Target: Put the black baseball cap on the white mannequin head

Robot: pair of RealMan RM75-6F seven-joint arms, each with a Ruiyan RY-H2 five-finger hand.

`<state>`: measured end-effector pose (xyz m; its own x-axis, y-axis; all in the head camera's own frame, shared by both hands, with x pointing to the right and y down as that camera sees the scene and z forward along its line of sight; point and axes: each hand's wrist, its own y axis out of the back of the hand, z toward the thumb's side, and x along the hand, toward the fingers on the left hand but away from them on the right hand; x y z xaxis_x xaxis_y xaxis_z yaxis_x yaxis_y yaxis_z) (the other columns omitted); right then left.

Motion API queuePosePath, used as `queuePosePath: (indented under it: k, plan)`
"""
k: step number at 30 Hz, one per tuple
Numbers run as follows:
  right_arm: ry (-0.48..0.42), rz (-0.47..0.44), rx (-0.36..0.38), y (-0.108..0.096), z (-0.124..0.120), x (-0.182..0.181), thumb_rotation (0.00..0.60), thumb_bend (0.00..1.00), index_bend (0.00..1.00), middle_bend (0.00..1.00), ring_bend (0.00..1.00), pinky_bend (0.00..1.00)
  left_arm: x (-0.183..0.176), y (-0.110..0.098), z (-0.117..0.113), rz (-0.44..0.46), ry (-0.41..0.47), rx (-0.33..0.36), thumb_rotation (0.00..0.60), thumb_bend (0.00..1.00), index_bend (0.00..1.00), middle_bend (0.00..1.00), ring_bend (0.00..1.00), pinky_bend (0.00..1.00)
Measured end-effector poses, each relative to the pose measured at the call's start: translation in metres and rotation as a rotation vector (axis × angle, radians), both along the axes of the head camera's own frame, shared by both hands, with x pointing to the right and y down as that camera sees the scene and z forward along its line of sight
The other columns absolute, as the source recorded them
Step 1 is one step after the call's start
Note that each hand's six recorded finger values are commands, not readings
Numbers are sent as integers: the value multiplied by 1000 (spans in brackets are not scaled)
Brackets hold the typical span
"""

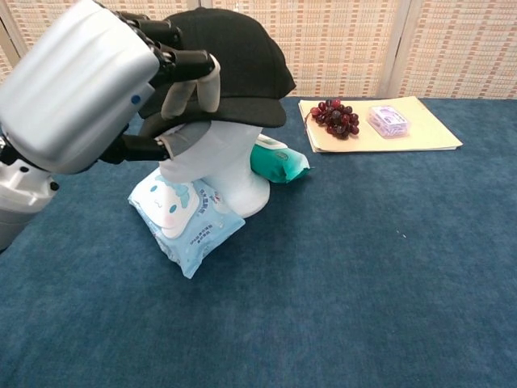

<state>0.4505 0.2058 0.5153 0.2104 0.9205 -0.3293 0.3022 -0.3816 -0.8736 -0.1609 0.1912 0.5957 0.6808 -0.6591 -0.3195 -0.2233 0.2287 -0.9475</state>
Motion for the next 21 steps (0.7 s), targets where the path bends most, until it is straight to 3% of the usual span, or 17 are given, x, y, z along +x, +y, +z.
queuePosePath:
  k: [4, 12, 21]
  plan:
    - [1, -2, -1, 0, 0, 0, 600, 39, 353, 325, 255, 426, -1, 3, 4, -3, -12, -17, 600, 382, 608, 649, 473, 585]
    - [2, -4, -2, 0, 1, -1, 600, 39, 353, 325, 255, 426, -6, 7, 11, -28, -48, -34, 600, 382, 259, 590, 445, 573]
    - [3, -6, -4, 0, 1, -2, 600, 39, 353, 325, 255, 426, -11, 13, 16, -51, -54, -70, 600, 352, 171, 529, 416, 561]
